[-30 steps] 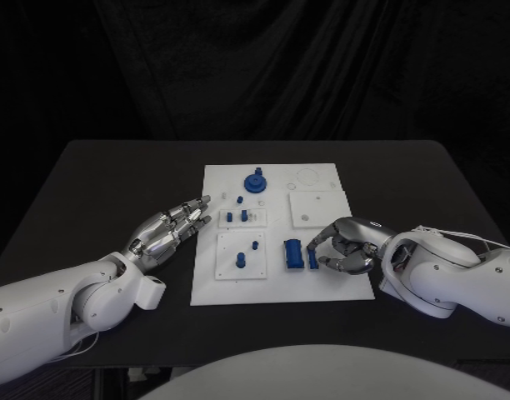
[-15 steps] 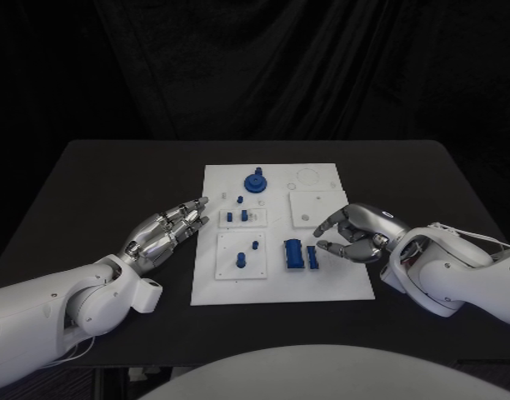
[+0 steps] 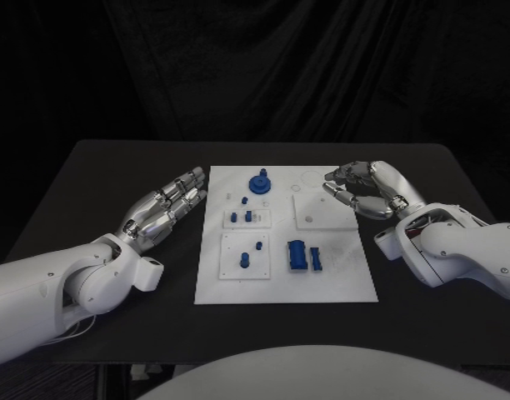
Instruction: Assemble the parts on the task board
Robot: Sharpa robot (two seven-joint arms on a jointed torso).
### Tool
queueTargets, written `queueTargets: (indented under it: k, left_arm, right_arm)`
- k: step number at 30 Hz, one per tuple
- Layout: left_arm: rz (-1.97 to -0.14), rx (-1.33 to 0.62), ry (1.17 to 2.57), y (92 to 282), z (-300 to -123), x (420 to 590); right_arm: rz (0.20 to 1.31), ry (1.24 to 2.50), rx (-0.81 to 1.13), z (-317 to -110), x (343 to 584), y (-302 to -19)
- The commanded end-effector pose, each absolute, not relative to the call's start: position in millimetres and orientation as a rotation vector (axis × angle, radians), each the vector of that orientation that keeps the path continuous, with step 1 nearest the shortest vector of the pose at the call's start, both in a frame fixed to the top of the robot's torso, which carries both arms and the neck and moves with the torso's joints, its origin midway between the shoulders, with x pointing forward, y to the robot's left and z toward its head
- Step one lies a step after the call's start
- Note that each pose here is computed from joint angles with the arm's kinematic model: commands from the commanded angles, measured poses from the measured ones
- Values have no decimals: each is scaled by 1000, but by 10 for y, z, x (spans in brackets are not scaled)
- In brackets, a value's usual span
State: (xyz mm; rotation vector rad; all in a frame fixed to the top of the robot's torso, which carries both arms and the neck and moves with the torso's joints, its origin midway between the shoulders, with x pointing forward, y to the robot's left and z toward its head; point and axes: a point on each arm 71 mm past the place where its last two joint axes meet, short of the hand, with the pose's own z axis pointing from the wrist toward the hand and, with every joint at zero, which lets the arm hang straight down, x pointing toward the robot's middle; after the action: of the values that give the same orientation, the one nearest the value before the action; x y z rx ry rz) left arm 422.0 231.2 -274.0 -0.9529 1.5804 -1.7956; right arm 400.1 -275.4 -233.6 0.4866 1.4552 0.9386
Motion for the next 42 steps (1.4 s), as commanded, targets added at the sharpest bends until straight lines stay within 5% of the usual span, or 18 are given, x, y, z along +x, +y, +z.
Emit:
queueTargets:
  k: [1,16,18,42]
  left_arm:
    - [-1805,-905,1491,2285,-2650,4265]
    - [-1816,-878,1462,2177,-2664,4345]
    - [-1774,-922,1556,2170,-2718,4340]
    - [-1340,-1140,1282,1956,-2338,4591]
  right_arm:
    - [1089,1474,634,-2423,4042,-2755]
    - [1243,1549,710,-2733,4013,-2743]
    - [1145,1554,693,-2728,4031,-2767]
    - [1228,1226,1192,-2255,4606,-1949]
